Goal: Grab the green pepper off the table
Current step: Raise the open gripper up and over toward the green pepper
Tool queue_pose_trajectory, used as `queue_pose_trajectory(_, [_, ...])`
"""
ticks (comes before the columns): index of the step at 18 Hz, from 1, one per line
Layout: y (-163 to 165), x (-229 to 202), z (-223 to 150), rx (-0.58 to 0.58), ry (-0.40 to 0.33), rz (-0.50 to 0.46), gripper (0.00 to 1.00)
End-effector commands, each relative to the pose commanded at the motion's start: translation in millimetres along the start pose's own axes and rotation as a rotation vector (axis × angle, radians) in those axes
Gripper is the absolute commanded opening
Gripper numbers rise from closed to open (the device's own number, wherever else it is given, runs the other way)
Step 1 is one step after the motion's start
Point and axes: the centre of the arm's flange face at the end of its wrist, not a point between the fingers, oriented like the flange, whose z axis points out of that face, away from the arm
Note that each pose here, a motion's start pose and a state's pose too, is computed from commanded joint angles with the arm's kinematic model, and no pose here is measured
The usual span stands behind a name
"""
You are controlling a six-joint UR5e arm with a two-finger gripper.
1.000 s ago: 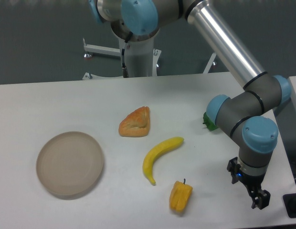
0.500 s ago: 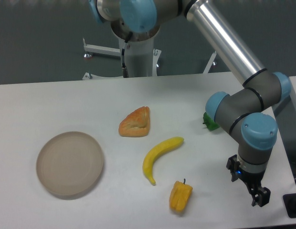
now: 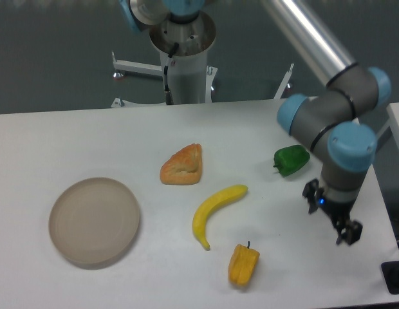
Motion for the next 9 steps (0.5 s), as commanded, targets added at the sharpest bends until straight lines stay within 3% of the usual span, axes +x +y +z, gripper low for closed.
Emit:
queue_pose_trajectory(3, [33, 25, -1, 0.009, 0.058, 0.047, 1.00])
queue_pose_trajectory(9, [92, 61, 22, 0.078, 0.124, 0.034, 1.00])
